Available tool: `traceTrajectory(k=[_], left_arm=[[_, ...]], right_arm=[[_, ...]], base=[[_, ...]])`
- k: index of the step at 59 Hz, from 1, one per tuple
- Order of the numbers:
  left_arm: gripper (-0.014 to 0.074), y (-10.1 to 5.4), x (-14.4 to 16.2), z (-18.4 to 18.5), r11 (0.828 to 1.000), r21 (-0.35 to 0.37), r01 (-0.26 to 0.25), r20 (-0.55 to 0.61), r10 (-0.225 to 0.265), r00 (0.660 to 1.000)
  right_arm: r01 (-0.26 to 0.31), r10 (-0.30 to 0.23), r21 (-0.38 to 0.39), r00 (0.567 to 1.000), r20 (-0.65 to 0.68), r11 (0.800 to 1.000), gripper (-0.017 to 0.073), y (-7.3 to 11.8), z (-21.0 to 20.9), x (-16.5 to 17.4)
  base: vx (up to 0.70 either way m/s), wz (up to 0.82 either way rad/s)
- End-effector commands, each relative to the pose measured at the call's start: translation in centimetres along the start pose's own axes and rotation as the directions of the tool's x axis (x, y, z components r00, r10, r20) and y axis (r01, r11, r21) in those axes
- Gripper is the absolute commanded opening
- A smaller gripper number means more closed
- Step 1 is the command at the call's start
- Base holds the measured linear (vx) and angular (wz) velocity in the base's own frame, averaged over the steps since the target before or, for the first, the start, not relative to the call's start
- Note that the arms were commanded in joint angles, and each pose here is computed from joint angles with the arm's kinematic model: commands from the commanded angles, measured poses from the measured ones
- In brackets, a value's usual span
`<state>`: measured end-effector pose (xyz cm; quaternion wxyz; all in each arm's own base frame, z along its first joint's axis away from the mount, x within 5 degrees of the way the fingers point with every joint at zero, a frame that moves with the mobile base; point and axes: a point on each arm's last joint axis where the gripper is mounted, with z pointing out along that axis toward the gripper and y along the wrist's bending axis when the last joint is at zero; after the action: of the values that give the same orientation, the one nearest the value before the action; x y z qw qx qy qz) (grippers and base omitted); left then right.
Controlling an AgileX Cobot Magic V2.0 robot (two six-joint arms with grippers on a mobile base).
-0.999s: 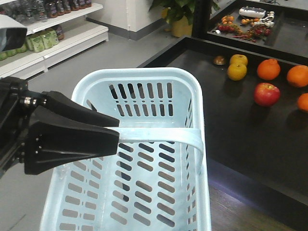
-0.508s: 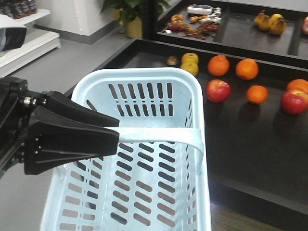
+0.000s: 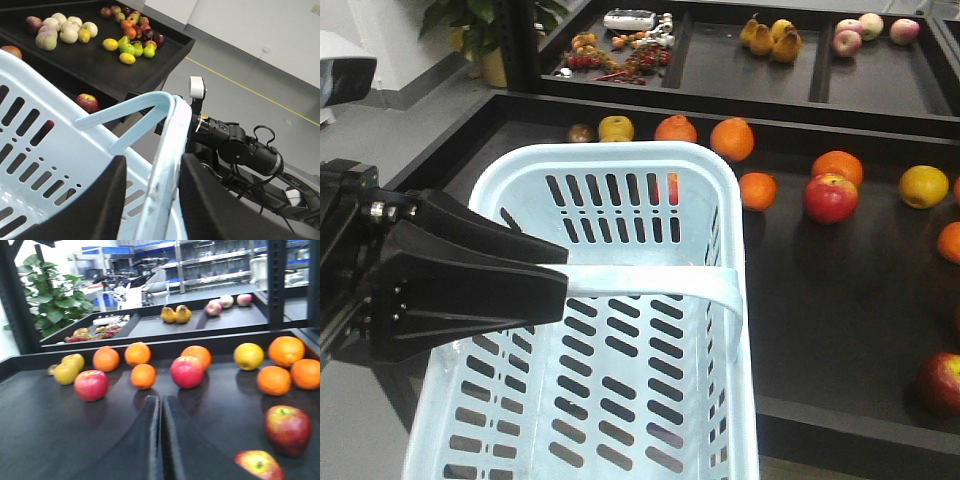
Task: Pick three apples into basket with both arms
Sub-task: 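Approach the apple and orange table holding the basket with the left gripper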
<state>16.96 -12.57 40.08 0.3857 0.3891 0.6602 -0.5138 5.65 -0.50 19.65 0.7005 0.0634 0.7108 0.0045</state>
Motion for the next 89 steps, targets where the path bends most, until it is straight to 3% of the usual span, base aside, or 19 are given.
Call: traceTrajectory(k=[1, 89], left_arm=[[-0.0006, -1.81, -0.04, -0.33, 0.993, 0.111, -0.048, -0.057, 0.055, 0.997], [-0.0006, -1.81, -0.04, -0.33, 0.993, 0.111, -0.048, -0.057, 0.055, 0.997]], right_arm=[[0.017, -0.016, -0.015, 0.997, 0.071, 1.0, -0.0004, 0.1, -0.05, -0.28], [0.017, -0.016, -0.015, 0.997, 0.072, 1.0, -0.0004, 0.11, -0.05, -0.28]], base=[[0.09, -0.24], [0.09, -0.14]])
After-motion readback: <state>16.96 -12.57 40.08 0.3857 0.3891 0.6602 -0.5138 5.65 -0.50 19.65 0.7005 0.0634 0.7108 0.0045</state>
